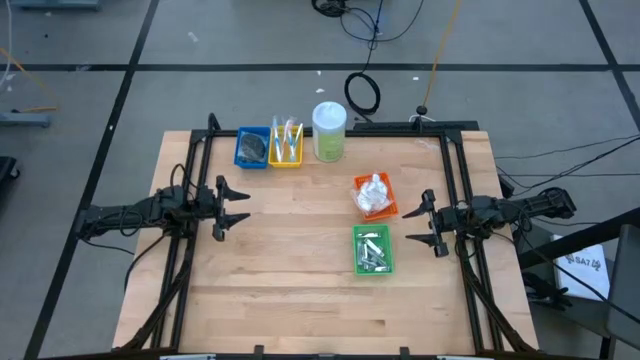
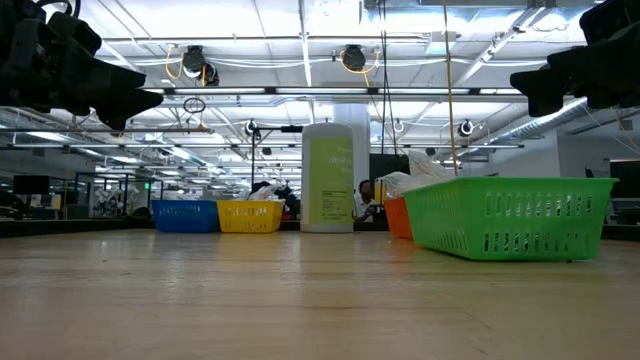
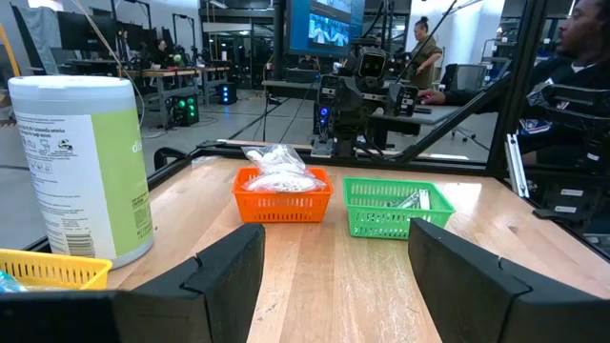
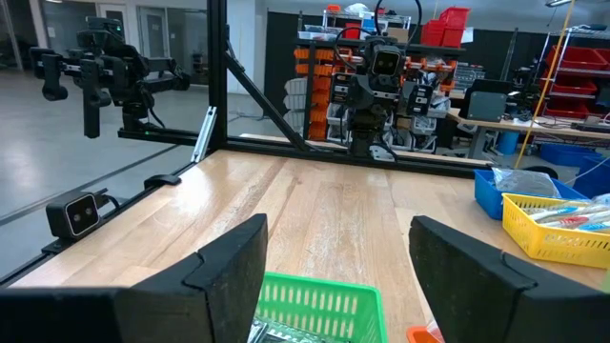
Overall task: Pick & Place Travel size toiletries
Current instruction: Return to Home Position
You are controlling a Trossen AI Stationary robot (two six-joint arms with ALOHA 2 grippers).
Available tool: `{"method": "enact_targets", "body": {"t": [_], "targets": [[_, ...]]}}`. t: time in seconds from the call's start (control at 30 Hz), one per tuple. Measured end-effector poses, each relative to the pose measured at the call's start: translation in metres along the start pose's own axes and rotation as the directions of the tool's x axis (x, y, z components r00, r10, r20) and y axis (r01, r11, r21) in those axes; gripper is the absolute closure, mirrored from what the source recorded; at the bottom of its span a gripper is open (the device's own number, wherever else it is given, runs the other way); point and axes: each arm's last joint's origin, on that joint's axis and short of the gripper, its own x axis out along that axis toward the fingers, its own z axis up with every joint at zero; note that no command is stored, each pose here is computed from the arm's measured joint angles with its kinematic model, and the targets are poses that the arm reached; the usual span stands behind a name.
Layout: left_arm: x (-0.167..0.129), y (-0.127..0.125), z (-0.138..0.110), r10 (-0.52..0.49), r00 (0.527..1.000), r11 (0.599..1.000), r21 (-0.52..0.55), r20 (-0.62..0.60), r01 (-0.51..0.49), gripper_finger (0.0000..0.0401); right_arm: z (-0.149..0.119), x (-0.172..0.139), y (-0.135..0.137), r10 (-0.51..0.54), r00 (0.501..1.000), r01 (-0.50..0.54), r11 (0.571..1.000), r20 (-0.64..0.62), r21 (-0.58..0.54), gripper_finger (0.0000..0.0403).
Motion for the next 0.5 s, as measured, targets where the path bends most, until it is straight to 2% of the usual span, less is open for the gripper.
{"method": "enact_targets", "body": {"t": [0.5], "targets": [[0.0000,0.0000,-0.0001,0.000,1.000,1.000,0.000,0.000,0.000,0.0148,0.0000,0.0000,0.0000,0.000,1.000,0.000,1.000,0.000,0.000,0.0160]]}}
